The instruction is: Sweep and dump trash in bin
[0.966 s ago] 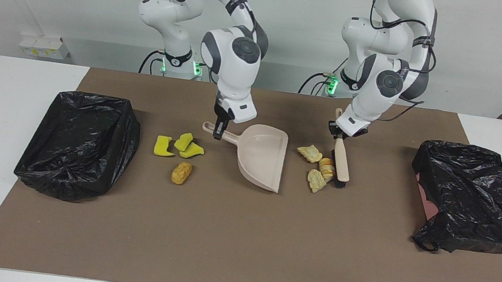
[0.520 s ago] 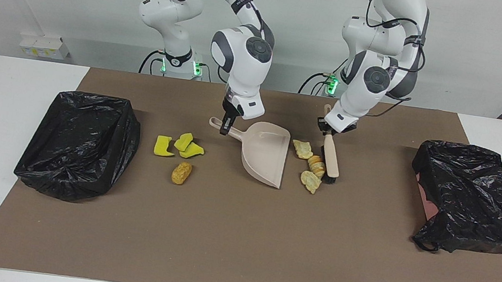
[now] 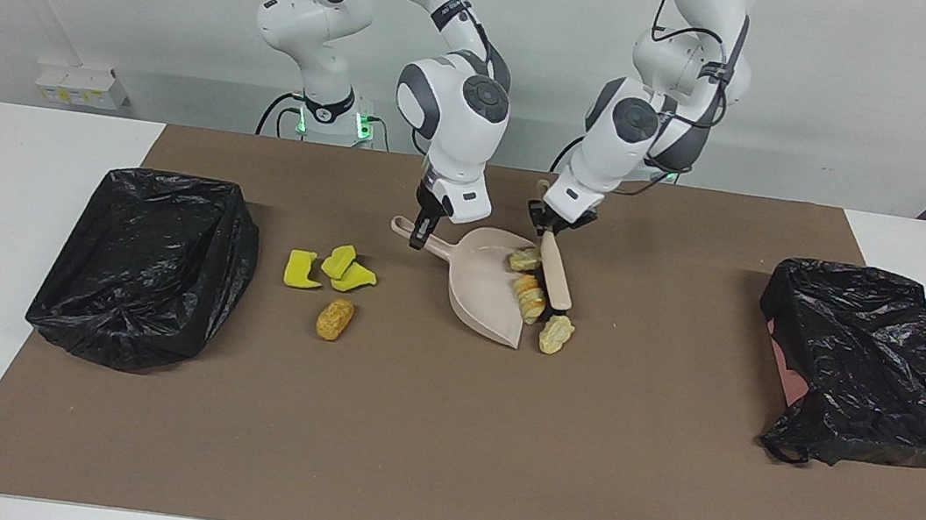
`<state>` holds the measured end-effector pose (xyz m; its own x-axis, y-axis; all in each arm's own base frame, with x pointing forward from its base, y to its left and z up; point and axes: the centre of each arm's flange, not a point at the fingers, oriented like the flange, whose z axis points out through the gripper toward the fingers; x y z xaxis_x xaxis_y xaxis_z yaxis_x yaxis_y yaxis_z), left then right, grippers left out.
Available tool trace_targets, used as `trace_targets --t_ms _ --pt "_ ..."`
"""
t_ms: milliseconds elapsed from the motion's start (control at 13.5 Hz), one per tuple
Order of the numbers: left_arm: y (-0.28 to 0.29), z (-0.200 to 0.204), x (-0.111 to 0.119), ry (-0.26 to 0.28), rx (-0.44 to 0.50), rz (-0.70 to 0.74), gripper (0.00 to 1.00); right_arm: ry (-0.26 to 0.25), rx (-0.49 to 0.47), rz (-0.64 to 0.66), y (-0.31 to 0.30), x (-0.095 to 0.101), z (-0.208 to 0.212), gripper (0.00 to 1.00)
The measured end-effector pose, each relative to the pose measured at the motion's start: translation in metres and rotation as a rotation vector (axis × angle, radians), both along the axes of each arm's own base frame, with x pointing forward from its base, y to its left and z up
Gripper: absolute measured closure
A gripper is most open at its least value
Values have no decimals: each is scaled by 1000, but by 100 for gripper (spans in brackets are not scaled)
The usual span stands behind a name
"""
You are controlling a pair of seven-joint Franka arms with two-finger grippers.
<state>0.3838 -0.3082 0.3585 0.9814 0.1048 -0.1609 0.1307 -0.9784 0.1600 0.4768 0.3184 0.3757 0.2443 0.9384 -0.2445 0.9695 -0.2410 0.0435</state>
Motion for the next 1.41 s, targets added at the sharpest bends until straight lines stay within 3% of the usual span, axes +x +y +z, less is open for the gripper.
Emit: trace_targets --t_ms 149,297,595,1041,1189,1412 --pt "-20 12 -1 -8 -10 26 75 0 0 -1 0 0 0 68" --pt "-20 29 12 1 -16 47 75 0 0 -2 0 0 0 68" --pt "35 66 71 -4 -40 77 75 -4 -1 -16 0 0 0 68" --pt "92 26 120 -16 11 -72 75 -5 -2 -40 0 -1 -2 68" --pt "87 5 125 5 31 -134 75 2 -4 -57 -1 -3 -6 68" --pt "50 -13 101 49 46 -232 75 15 -10 -89 -5 -6 -14 68"
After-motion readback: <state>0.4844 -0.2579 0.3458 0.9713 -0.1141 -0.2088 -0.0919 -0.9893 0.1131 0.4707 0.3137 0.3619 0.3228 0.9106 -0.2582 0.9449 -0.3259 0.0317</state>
